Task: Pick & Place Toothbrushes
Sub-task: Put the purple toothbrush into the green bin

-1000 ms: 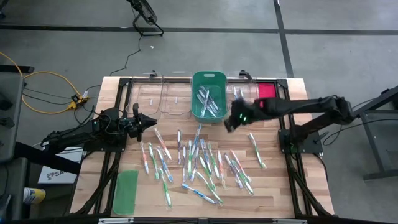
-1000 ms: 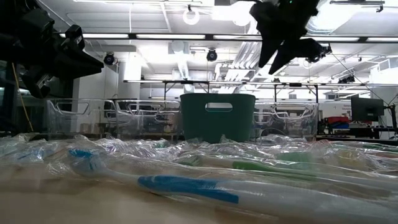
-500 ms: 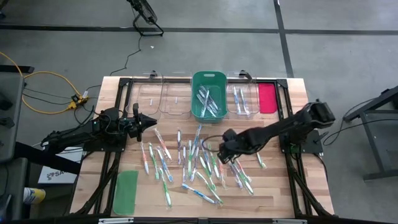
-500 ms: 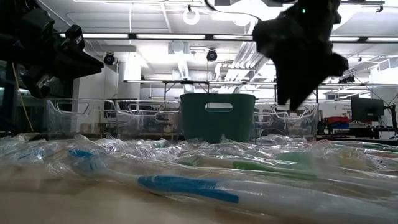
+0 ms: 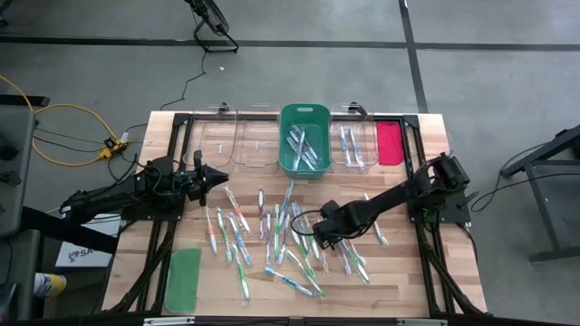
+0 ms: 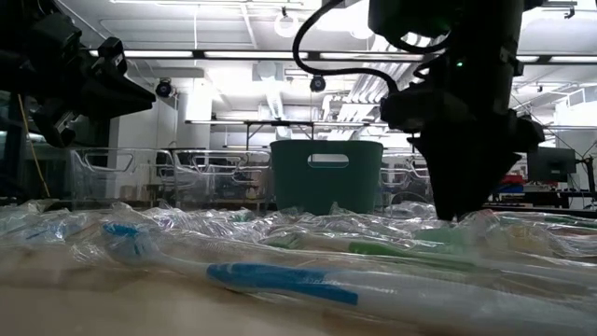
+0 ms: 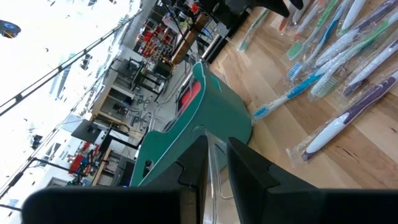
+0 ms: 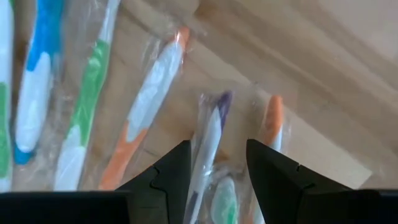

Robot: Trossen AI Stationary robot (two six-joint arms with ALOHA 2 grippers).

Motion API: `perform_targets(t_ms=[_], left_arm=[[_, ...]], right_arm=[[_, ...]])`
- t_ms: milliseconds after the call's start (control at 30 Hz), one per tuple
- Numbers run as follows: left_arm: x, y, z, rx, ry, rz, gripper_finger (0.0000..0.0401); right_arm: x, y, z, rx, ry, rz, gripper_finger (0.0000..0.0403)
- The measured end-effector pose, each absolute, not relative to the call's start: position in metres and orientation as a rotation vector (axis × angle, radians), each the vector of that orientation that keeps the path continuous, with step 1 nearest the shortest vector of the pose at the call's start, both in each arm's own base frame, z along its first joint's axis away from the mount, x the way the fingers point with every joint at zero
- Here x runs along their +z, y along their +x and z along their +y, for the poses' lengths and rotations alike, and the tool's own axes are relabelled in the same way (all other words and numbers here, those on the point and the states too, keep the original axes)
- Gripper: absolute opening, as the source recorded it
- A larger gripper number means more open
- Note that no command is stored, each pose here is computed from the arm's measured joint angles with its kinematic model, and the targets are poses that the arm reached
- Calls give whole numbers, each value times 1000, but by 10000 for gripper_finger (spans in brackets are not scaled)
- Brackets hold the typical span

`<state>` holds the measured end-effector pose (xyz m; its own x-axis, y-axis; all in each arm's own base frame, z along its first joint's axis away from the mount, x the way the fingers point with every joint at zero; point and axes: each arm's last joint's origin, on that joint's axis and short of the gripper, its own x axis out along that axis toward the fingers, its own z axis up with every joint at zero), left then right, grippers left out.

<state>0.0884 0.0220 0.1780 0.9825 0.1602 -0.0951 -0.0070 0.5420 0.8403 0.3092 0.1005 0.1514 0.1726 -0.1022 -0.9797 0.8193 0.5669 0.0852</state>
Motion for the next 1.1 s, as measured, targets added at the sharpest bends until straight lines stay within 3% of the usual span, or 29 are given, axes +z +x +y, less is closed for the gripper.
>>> perform_targets(t_ms=[500, 600, 800, 1100], left_arm=[[178, 88, 22, 100, 994, 168, 55], [178, 88, 22, 99, 994, 168, 55], [178, 88, 22, 100, 994, 168, 55], [178, 88, 22, 100, 994, 168, 55]], right_arm=[[135, 317, 103, -755, 717, 1222, 143], [135, 316, 102, -756, 721, 1226, 118], [139, 315, 99, -747, 722, 1233, 20], [178, 314, 87, -636, 739, 1122, 17]])
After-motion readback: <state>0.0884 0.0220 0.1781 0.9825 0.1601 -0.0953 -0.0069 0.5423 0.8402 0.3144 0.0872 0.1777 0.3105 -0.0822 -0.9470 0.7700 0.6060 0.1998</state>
